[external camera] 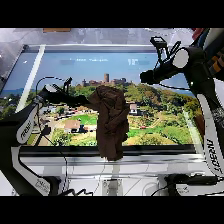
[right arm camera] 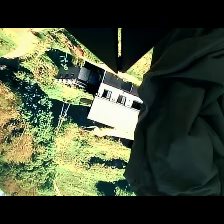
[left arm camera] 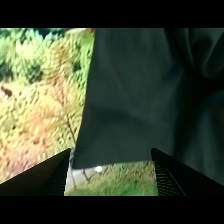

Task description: Fold the clothes and pants, and hang the long-sleeved shirts on hangers.

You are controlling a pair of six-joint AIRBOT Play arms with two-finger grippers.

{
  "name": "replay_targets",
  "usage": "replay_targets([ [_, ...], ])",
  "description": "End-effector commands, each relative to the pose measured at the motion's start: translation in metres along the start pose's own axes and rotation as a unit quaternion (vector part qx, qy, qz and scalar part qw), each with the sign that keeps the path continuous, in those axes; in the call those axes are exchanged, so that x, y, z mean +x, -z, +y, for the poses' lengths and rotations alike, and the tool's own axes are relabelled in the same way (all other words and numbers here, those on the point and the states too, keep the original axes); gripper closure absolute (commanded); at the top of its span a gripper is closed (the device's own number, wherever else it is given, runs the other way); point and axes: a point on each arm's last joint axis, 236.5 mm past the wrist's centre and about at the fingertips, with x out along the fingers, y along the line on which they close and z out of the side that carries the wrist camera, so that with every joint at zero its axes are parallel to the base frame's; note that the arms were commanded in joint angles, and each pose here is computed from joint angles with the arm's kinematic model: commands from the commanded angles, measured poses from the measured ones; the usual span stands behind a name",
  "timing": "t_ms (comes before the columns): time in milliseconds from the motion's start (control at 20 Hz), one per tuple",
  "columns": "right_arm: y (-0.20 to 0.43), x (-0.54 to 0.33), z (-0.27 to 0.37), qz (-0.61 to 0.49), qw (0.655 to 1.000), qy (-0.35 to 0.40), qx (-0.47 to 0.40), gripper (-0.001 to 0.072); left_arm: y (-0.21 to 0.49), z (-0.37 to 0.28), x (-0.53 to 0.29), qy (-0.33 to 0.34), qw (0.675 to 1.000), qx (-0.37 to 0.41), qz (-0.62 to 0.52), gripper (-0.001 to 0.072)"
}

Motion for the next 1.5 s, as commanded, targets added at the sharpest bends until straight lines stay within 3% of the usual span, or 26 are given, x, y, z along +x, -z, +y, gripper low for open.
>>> replay_targets([
  [0,0.000,0.000,0.001,0.001,1.000,-0.003,0.001,0.0701,-0.014,-0.002,0.012,-0.024,0.999,0.034,-0.029,0.0135],
  [150,0.000,0.000,0.001,0.001,1.000,-0.002,0.001,0.0701,-0.018,-0.009,0.019,-0.029,0.998,0.045,-0.038,0.0139],
  [200,0.000,0.000,0.001,0.001,1.000,-0.002,0.000,0.0701,-0.017,-0.012,0.021,-0.028,0.998,0.048,-0.036,0.0231],
  [300,0.000,0.000,-0.001,0.001,1.000,0.003,-0.008,0.0701,-0.015,-0.017,0.024,-0.026,0.998,0.052,-0.033,0.0573],
  [350,0.000,0.000,-0.001,0.000,1.000,0.003,-0.028,0.0701,-0.014,-0.018,0.025,-0.025,0.998,0.053,-0.032,0.0682],
  [650,0.033,0.024,0.010,0.048,0.996,-0.030,-0.073,0.0701,-0.025,-0.023,0.004,-0.031,0.996,0.065,-0.050,0.0696],
  [950,0.119,0.060,0.072,0.165,0.969,-0.174,-0.053,0.0701,-0.056,-0.038,-0.093,-0.135,0.966,0.193,-0.103,0.0696],
  [1200,0.114,0.075,0.106,0.137,0.967,-0.214,-0.033,0.0694,-0.073,-0.083,-0.181,-0.179,0.933,0.259,-0.178,0.0696],
  [1250,0.100,0.082,0.111,0.106,0.972,-0.208,-0.025,0.0540,-0.074,-0.091,-0.192,-0.179,0.929,0.264,-0.189,0.0696],
  [1300,0.085,0.088,0.117,0.076,0.977,-0.200,-0.004,0.0282,-0.074,-0.097,-0.199,-0.180,0.926,0.268,-0.196,0.0696],
  [1450,0.069,0.115,0.133,0.047,0.979,-0.190,0.059,0.0268,-0.074,-0.102,-0.206,-0.180,0.923,0.271,-0.204,0.0696],
])
